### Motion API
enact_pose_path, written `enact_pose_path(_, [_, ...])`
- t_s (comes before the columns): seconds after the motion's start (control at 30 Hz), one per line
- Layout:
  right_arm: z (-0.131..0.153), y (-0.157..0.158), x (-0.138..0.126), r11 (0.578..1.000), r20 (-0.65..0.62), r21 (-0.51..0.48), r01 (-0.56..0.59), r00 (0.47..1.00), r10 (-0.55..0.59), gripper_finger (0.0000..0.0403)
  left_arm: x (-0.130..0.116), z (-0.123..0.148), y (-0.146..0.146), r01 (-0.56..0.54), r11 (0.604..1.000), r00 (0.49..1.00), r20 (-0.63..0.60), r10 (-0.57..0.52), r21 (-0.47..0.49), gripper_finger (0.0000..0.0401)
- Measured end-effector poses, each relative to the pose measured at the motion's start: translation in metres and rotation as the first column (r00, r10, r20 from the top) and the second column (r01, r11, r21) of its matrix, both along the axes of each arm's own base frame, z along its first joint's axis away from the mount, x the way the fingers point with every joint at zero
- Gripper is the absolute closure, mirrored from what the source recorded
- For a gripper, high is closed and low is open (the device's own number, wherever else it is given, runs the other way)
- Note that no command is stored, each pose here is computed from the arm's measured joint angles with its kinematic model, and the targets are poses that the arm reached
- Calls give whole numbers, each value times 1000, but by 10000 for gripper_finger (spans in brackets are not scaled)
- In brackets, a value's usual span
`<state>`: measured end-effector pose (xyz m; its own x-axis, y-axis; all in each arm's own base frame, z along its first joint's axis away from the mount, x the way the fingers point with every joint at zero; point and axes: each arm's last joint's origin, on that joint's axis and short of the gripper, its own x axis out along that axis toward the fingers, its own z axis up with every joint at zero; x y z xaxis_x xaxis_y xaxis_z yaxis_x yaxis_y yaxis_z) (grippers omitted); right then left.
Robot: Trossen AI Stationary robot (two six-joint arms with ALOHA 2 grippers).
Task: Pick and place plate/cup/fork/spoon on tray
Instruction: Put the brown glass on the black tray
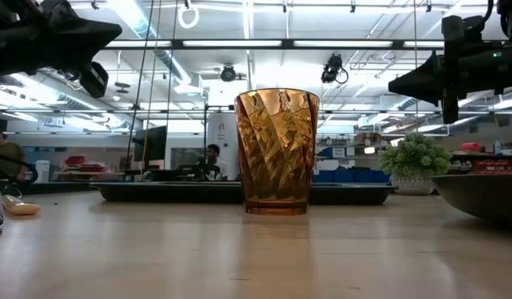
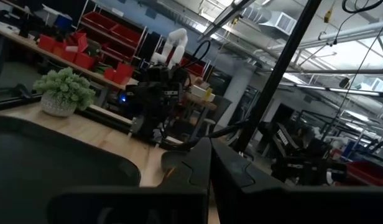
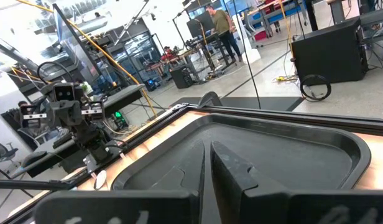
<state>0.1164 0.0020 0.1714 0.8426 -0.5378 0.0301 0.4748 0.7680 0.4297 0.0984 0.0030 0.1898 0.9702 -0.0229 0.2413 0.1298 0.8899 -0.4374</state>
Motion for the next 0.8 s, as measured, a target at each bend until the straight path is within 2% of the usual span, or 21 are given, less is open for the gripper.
enact_pose_path(0.1, [0, 0, 0, 1000, 2, 3, 0, 1000, 0, 371, 0, 0, 0, 0, 1000, 1000, 0, 0, 0, 390])
enact_pose_path(0.23, [0, 1, 0, 993, 75, 115, -37, 997, 28, 371, 0, 1, 0, -8, 1000, 1000, 10, 8, 2, 390])
enact_pose_path(0.33, [0, 1, 0, 988, 94, 146, -45, 995, 31, 371, -1, 2, 1, -52, 998, 998, 23, 51, 23, 390])
enact_pose_path(0.5, [0, 3, 2, 988, 70, 111, -108, 992, 101, 371, 0, -2, 2, -78, 990, 997, -13, 80, 120, 390])
enact_pose_path(0.8, [-4, 1, 4, 992, 44, 118, -53, 998, 48, 371, 1, -3, 2, -110, 979, 993, -24, 116, 171, 390])
